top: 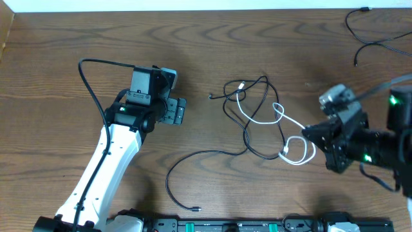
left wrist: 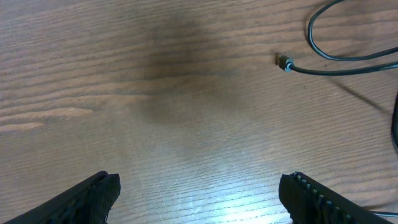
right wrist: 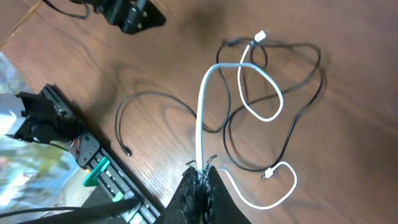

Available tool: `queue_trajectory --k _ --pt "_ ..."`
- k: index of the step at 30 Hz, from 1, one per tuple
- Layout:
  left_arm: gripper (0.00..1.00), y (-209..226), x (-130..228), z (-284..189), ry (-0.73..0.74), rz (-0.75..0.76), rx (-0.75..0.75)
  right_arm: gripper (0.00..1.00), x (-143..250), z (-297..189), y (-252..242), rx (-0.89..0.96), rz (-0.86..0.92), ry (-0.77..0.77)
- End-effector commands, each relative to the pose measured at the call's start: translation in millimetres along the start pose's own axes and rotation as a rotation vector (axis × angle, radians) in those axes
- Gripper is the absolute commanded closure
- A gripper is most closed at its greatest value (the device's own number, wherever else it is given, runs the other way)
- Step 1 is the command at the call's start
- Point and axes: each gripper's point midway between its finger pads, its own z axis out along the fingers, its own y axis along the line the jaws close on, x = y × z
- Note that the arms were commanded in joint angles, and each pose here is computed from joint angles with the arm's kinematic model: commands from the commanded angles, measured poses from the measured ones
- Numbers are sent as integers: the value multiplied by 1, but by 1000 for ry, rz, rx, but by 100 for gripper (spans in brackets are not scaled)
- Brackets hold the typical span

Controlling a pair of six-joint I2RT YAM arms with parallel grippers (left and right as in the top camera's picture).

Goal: Untangle cables

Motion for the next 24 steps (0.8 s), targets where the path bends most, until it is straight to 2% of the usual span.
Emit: queue_trajectory --k 1,6,12,24 --pt "13 4 -3 -1 -5 -9 -15 99 1 14 -10 -26 35 60" --pt "13 4 -3 -1 -5 -8 -15 99 4 30 -16 -59 73 129" --pt "13 4 -3 -1 -5 -9 -15 99 15 45 1 -130 48 228" --pt "13 4 -3 -1 -5 -9 -15 99 36 21 39 -191 -128 235"
